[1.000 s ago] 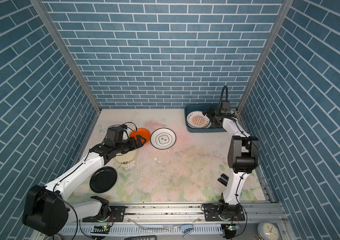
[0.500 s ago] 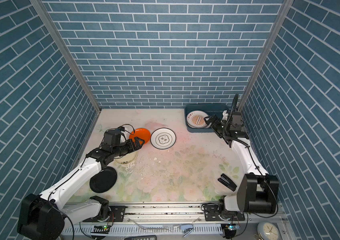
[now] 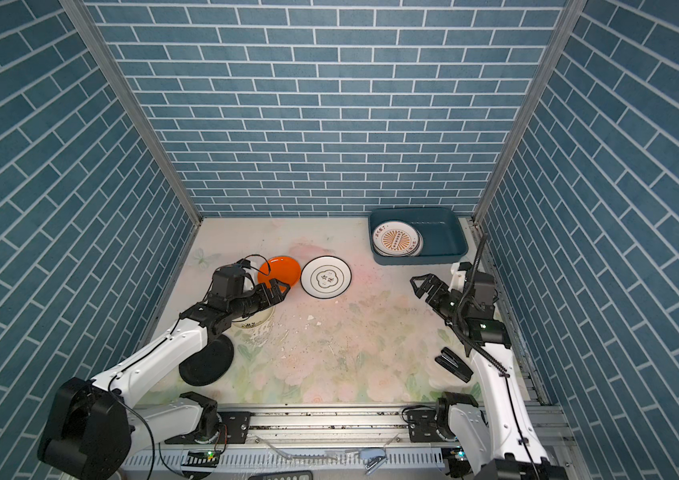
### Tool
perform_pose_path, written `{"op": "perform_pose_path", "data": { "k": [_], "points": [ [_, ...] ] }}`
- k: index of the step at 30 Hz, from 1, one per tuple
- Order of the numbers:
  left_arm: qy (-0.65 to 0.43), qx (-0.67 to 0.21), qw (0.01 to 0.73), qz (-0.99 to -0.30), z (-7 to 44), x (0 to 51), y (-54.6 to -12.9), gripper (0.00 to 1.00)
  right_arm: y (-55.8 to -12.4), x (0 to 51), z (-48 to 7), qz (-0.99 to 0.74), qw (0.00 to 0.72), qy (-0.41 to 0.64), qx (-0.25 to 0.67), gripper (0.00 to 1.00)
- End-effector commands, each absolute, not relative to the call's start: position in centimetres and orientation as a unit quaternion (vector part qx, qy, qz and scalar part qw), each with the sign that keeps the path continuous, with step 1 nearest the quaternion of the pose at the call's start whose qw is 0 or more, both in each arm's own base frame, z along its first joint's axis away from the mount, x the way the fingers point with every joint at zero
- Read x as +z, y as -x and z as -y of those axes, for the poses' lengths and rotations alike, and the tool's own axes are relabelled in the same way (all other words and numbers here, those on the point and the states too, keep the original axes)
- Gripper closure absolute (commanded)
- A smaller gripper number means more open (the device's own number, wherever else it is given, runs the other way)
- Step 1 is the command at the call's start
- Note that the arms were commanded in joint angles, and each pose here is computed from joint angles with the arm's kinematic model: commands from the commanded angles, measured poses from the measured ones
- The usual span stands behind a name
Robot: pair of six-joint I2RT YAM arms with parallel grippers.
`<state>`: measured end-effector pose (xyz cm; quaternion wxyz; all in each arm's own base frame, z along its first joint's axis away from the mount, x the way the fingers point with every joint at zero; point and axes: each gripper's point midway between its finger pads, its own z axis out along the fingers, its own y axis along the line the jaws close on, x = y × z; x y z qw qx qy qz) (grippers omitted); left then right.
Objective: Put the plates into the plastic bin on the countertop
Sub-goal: 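Move the left gripper onto the white teal-rimmed plate while the right gripper retreats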
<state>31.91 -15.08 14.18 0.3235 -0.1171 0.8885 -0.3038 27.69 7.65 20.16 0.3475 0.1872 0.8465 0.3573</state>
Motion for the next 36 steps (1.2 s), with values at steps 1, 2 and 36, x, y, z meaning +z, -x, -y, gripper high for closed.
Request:
{"op": "perform_pose_path", "data": {
  "k": [1, 2, 36],
  "points": [
    [0.112, -0.312, 0.336, -0.882, 15.2, 14.9, -32.3, 0.0, -25.6, 19.4, -8.2, -0.847, 0.337, -0.179, 0.369, 0.01],
    [0.11, -0.313, 0.334, -0.882, 15.3, 14.9, -32.1, 0.01, -25.1, 19.1, -8.3, -0.846, 0.337, -0.18, 0.373, 0.02],
    [0.106, -0.33, 0.29, -0.892, 22.3, 10.3, -36.1, 0.11, -18.8, 12.5, -10.1, -0.825, 0.284, -0.215, 0.438, 0.05]
  ]
}}
